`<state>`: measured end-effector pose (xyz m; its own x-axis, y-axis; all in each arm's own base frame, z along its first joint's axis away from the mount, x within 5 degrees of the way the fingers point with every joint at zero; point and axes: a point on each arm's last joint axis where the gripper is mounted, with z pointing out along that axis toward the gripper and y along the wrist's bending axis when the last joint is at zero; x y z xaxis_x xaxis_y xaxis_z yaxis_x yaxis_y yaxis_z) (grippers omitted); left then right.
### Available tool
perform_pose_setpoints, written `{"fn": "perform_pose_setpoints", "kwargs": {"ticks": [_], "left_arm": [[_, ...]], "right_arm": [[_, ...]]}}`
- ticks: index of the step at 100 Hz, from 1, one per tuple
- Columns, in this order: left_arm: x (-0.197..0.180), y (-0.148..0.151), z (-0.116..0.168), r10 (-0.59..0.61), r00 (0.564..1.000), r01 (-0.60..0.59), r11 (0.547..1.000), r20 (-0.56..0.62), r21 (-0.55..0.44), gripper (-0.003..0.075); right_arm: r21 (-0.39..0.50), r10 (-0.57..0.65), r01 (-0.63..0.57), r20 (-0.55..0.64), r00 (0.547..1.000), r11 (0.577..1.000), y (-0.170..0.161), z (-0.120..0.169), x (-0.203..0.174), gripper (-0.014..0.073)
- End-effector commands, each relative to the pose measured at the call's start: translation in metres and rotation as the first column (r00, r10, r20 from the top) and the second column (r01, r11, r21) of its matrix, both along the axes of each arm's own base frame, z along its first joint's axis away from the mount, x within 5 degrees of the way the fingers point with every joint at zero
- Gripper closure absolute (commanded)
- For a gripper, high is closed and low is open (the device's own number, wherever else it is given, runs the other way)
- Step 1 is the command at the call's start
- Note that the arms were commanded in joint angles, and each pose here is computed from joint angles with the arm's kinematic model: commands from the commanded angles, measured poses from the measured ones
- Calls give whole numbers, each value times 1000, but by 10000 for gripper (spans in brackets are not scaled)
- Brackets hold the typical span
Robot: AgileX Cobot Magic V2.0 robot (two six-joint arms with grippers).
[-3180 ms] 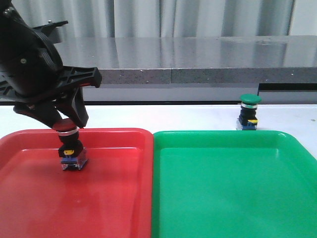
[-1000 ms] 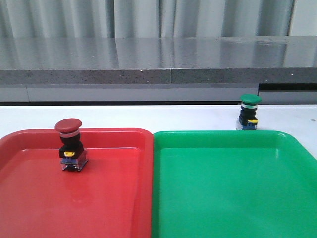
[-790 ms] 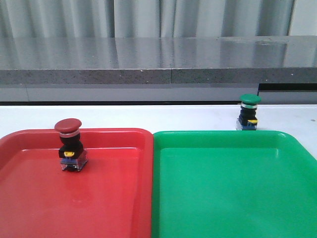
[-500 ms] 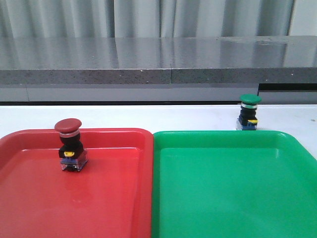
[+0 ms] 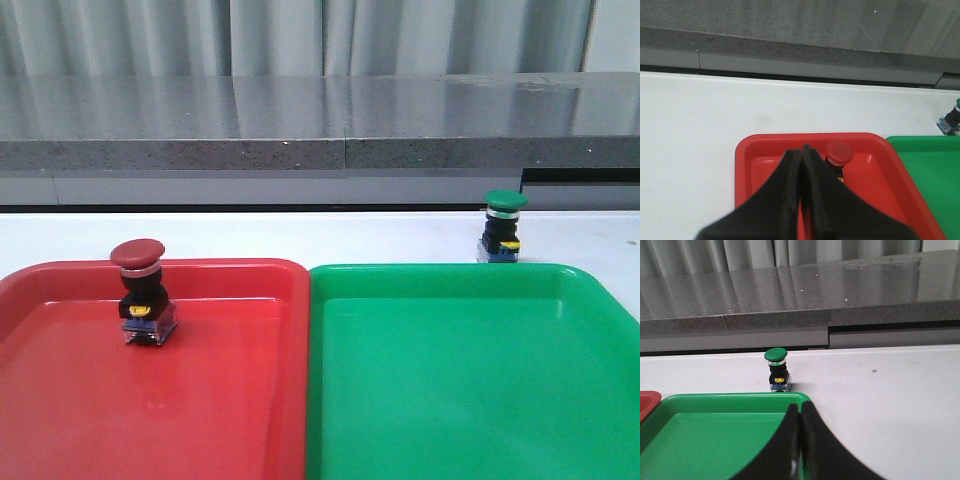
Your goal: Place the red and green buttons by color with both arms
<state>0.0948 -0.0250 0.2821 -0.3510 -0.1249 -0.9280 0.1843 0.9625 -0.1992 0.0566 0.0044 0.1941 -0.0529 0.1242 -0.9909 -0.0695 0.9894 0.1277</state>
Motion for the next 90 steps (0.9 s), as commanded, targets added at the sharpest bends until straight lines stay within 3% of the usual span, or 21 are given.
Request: {"fn": "perform_pose_setpoints", "kwargs": {"ticks": [1,21,52,90], "left_arm": [[3,-1,16,0,990,3,1000,138,-17,739],[-3,2,9,10,945,6,999,326,-47,739],[-25,17,-38,136,923,-125,991,360,-54,739],[-40,19,-82,133,908,-136,990,396,-21,739]], "right_arm": [[-6,1,0,108,994,1000,0,13,-2,695],[-6,1,0,108,994,1000,0,13,-2,695],[-6,1,0,108,994,1000,0,13,-2,695],[-6,1,0,108,994,1000,0,13,-2,695]]}}
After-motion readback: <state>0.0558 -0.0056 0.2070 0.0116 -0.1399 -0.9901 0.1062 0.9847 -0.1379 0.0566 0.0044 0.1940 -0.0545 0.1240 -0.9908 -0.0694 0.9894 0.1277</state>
